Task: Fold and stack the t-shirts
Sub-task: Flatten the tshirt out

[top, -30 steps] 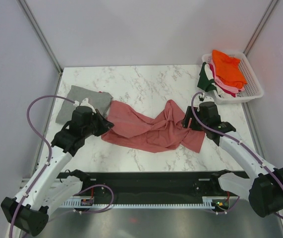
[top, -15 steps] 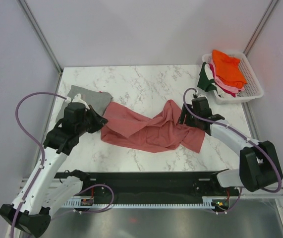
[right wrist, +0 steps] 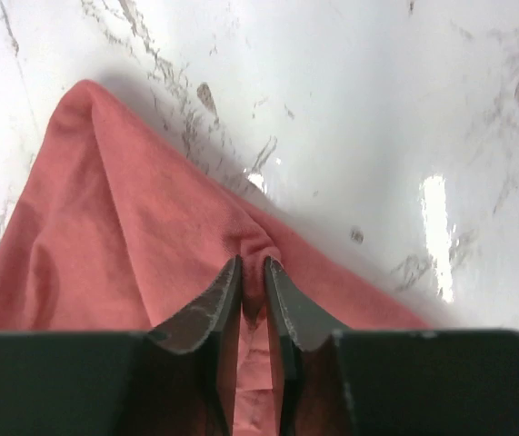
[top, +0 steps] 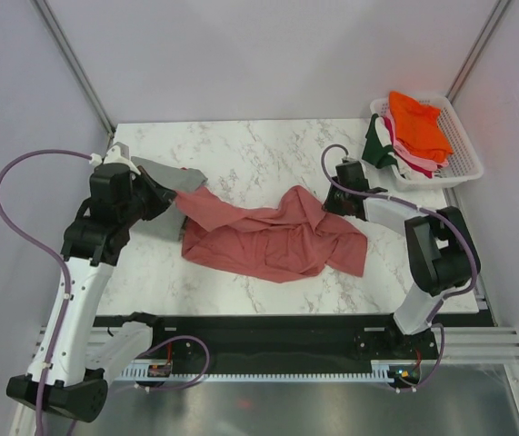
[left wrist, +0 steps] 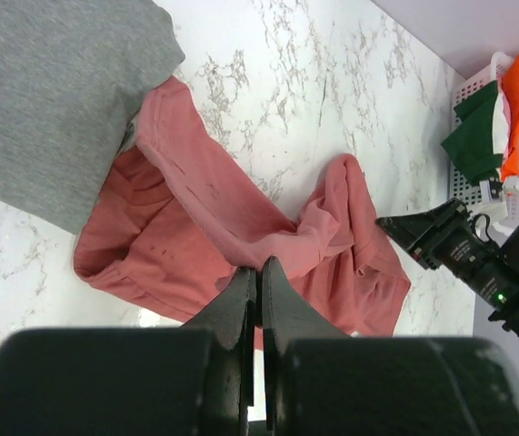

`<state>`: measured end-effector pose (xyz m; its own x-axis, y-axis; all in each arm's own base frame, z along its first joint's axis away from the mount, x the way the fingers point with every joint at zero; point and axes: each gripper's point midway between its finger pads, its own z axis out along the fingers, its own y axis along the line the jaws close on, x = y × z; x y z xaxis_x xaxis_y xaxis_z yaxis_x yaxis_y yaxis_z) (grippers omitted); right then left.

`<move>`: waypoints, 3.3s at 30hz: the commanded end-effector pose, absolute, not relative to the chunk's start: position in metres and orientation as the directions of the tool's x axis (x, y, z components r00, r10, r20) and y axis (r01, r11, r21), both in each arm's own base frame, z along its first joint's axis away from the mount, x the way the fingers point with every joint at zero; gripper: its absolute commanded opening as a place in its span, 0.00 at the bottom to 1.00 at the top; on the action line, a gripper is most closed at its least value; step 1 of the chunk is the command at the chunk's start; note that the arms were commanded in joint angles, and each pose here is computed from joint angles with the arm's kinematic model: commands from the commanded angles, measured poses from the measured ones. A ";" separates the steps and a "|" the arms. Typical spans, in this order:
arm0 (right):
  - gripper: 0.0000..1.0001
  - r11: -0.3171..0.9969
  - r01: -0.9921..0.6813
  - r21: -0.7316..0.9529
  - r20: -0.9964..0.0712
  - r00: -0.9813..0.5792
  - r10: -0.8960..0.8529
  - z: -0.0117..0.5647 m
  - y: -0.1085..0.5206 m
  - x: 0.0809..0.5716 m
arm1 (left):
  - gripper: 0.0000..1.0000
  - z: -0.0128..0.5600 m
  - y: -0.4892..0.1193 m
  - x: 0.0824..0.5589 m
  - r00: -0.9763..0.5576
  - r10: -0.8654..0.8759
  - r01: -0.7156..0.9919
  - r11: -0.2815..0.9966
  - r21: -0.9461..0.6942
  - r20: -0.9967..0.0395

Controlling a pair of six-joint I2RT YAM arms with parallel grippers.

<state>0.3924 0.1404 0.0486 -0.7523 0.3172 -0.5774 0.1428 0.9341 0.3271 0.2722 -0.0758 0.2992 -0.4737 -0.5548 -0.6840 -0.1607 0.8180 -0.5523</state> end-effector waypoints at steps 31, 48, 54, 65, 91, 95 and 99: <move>0.00 0.873 0.339 0.350 -0.672 -0.558 0.486 0.130 0.021 0.456 | 0.02 0.280 -0.060 0.299 -0.500 -0.493 -0.201 0.866 -0.458 -0.712; 0.59 0.885 0.318 0.340 -0.673 -0.574 0.465 0.119 0.021 0.402 | 0.02 0.264 -0.070 0.342 -0.561 -0.513 -0.218 0.849 -0.481 -0.650; 0.59 0.889 0.317 0.331 -0.677 -0.577 0.458 0.114 0.019 0.386 | 0.02 0.260 -0.068 0.338 -0.568 -0.514 -0.218 0.847 -0.484 -0.643; 0.57 0.887 0.334 0.318 -0.621 -0.634 0.461 0.082 0.022 0.387 | 0.02 0.253 -0.069 0.335 -0.585 -0.515 -0.217 0.843 -0.492 -0.626; 0.14 0.872 0.416 0.258 -0.614 -0.626 0.481 0.060 0.008 0.384 | 0.02 0.254 -0.062 0.335 -0.563 -0.509 -0.219 0.852 -0.476 -0.651; 0.00 0.874 0.406 0.268 -0.650 -0.593 0.475 0.088 0.005 0.383 | 0.02 0.256 -0.062 0.334 -0.557 -0.512 -0.218 0.850 -0.479 -0.654; 0.00 0.872 0.413 0.264 -0.685 -0.556 0.471 0.111 -0.001 0.380 | 0.02 0.258 -0.062 0.334 -0.552 -0.512 -0.218 0.850 -0.479 -0.658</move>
